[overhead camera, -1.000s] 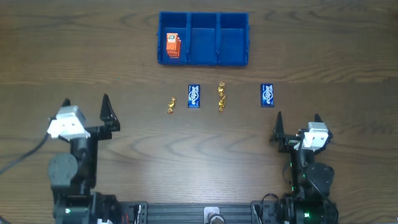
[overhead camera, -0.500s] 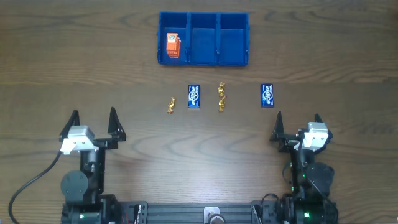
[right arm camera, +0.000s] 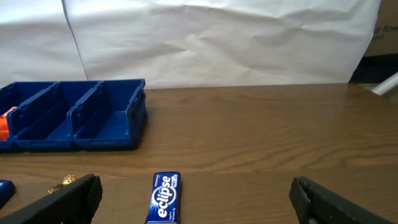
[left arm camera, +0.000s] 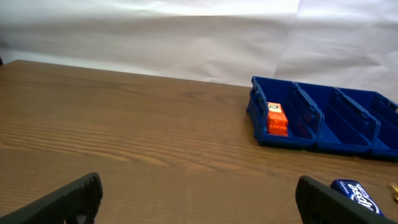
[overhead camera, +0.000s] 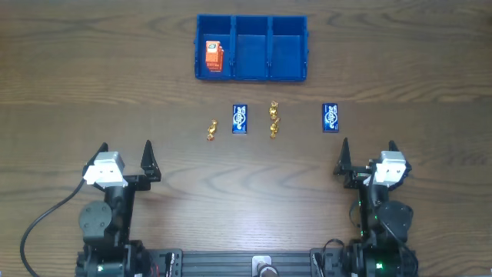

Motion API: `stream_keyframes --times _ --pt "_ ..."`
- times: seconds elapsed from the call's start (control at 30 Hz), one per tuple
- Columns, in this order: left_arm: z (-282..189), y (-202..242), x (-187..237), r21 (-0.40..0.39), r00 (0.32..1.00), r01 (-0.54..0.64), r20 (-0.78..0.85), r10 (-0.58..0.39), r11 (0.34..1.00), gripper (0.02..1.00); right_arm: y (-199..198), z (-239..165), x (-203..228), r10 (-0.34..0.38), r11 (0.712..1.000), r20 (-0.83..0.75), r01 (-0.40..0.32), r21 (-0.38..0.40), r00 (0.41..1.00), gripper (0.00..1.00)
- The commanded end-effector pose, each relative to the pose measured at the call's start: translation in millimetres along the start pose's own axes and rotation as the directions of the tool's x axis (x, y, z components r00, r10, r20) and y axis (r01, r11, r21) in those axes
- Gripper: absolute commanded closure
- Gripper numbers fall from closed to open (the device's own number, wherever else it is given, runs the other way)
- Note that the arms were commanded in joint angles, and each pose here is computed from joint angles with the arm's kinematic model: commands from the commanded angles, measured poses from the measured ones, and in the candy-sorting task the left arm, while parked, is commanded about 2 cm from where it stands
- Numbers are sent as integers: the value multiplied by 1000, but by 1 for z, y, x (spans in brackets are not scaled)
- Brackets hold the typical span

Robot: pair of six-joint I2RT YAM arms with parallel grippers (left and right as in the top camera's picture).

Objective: Sort Candies Into Trays

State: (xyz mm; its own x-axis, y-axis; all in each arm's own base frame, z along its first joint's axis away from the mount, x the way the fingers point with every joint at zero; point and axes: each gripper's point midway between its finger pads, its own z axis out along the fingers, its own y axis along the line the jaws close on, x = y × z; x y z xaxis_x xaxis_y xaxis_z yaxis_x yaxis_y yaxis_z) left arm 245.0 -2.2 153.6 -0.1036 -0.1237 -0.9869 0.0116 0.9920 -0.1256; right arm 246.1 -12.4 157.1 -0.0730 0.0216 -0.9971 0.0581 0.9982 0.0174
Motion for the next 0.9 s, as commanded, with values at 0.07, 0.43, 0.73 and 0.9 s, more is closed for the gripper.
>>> stream_keyframes --times 0.07,0.43,0.73,0.9 --pt "1 0 16 9 999 1 -52 -1 1000 20 -1 -1 0 14 1000 -2 -14 3 1000 3" --pt "1 0 16 10 999 1 -52 -1 1000 20 -1 -1 0 14 1000 -2 -14 3 1000 3" --pt "1 0 16 10 999 1 -52 -1 1000 20 0 -1 -11 55 998 15 -55 -2 998 1" --pt "1 0 16 10 999 1 -52 -1 1000 20 2 12 -63 -7 1000 -76 7 -4 997 1"
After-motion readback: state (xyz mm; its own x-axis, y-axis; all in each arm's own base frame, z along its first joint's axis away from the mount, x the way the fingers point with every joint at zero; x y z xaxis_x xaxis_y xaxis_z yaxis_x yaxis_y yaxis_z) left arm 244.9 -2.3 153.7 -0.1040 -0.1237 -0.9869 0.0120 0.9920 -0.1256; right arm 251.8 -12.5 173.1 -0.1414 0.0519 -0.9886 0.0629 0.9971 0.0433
